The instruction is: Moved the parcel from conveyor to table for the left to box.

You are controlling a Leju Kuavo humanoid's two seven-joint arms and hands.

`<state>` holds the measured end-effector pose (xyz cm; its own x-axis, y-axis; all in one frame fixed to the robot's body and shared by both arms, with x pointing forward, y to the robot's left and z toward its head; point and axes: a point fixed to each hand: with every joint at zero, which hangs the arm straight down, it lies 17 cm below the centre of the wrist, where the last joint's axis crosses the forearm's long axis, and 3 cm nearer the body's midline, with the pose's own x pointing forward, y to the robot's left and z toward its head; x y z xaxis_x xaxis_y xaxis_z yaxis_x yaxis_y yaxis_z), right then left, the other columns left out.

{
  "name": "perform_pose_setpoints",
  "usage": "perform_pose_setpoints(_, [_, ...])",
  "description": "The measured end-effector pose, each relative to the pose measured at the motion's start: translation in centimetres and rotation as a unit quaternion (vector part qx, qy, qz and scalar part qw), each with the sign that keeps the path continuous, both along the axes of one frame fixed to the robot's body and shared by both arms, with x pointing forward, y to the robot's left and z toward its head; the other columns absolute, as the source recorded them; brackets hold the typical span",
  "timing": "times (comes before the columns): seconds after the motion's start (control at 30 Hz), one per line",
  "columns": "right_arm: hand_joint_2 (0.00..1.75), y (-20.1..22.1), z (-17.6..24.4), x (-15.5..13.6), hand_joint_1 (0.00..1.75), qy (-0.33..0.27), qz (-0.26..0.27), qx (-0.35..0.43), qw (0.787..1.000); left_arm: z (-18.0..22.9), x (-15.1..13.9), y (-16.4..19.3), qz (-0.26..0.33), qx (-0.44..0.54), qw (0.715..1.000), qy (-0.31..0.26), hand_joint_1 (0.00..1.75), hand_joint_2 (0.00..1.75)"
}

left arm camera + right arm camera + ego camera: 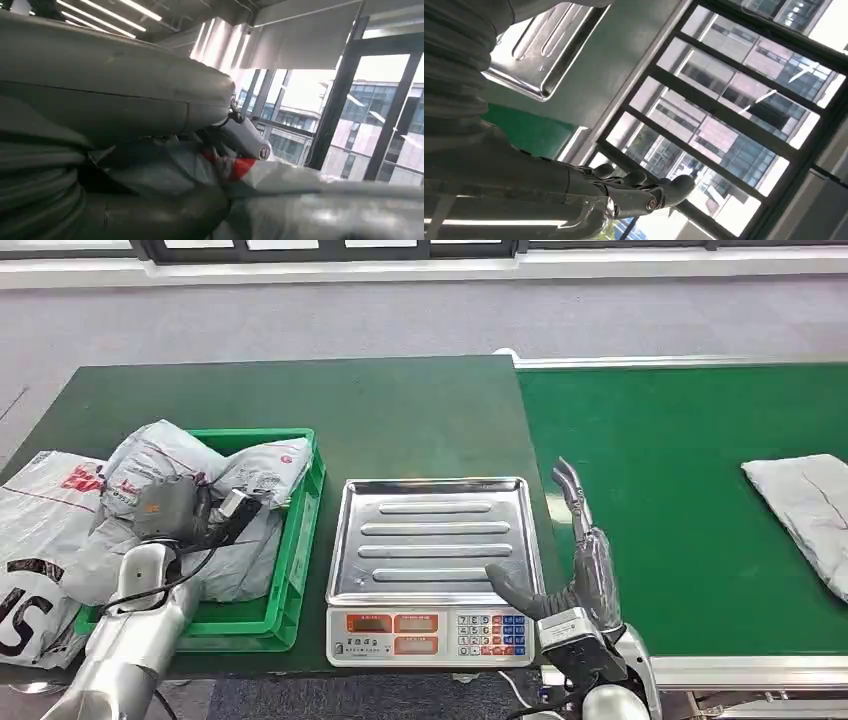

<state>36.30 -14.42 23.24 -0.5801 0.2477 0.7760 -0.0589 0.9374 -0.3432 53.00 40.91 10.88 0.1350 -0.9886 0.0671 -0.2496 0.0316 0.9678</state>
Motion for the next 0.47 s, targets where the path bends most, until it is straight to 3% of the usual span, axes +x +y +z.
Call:
perform_pose_setpoints(0.1, [1.75,-0.2,0.1,0.0,0.0,-0.003,-0.006,-0.001,1.0,1.5,0.1,-0.4,-0.013,-0.052,0.998,-0.032,0.0,0.0])
perform_pose_setpoints(0.17, [1.75,-0.3,0.1,0.0,0.0,-0.004,-0.01,0.0,1.0,2.8,-0.1,-1.0,-0.03,-0.142,0.988,-0.06,0.0,0.0])
perform_pose_setpoints(0.27, [1.75,-0.4,-0.1,-0.2,0.0,-0.003,-0.013,0.001,1.0,4.0,-0.7,-2.5,-0.074,-0.355,0.928,-0.084,0.0,0.0])
perform_pose_setpoints(0.47, [1.75,-0.4,-0.5,-0.6,0.0,0.0,-0.014,-0.001,1.0,7.4,-5.1,-3.1,-0.106,-0.459,0.864,-0.176,0.0,0.0])
